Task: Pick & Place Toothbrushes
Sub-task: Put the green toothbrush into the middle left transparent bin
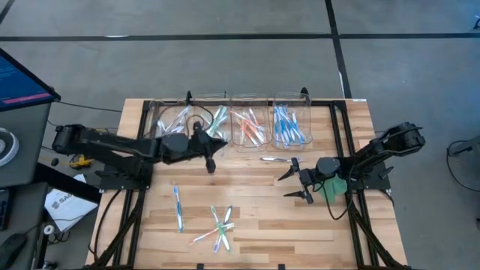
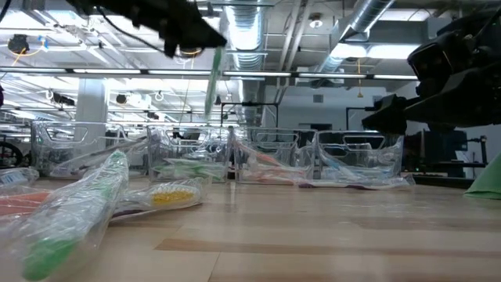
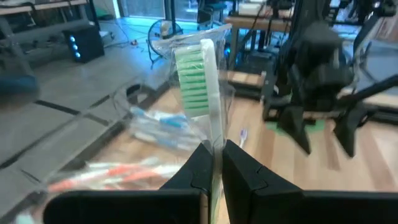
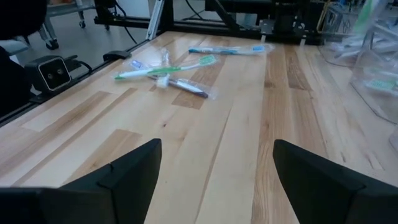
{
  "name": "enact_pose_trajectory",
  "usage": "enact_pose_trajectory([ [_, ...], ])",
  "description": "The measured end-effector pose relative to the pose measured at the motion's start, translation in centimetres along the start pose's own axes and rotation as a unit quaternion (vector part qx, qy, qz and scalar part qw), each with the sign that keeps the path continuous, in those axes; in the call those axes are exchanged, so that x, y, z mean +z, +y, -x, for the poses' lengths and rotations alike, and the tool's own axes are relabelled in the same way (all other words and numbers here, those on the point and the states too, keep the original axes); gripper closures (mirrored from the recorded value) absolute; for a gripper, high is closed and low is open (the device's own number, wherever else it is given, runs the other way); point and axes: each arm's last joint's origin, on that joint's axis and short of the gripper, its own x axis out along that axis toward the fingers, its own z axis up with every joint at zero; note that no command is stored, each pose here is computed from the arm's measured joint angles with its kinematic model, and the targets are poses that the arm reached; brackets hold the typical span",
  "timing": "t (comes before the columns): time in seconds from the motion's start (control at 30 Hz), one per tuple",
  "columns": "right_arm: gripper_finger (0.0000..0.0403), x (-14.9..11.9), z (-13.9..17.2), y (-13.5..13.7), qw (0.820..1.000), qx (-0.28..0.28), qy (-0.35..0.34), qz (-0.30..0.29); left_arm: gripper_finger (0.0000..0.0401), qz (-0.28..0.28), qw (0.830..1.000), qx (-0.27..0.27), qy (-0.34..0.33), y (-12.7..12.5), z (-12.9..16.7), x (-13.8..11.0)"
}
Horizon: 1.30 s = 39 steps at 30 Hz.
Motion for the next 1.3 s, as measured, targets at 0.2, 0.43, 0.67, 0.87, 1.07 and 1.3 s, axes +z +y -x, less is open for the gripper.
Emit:
enact_pose_trajectory([
  [0.2, 0.01, -0.1, 0.1, -0.4, 1.0, -0.011, 0.002, -0.005, 0.0393, -0.004, 1.0, 0.016, -0.015, 0.7, 2.1, 4.8],
  [0.43, 0.01, -0.1, 0.1, -0.6, 1.0, -0.017, 0.004, -0.006, 0.0393, -0.035, 0.995, 0.094, -0.018, 3.3, 2.6, 8.3],
  [0.67, 0.01, -0.2, 0.1, -0.6, 1.0, -0.017, 0.007, -0.011, 0.0393, -0.021, 0.987, 0.16, 0.004, 7.7, 1.3, 8.4],
  [0.87, 0.01, -0.2, 0.1, -0.6, 1.0, -0.017, 0.007, -0.011, 0.0393, 0.017, 0.984, 0.17, 0.047, 11.5, -0.4, 7.1],
  [1.07, 0.01, -0.1, 0.1, -0.6, 1.0, -0.017, 0.006, -0.011, 0.0393, 0.06, 0.981, 0.161, 0.096, 14.6, -2.9, 4.9],
  [1.3, 0.01, -0.2, 0.1, -0.6, 1.0, -0.017, 0.007, -0.011, 0.0393, 0.075, 0.973, 0.163, 0.145, 15.7, -4.8, 2.8],
])
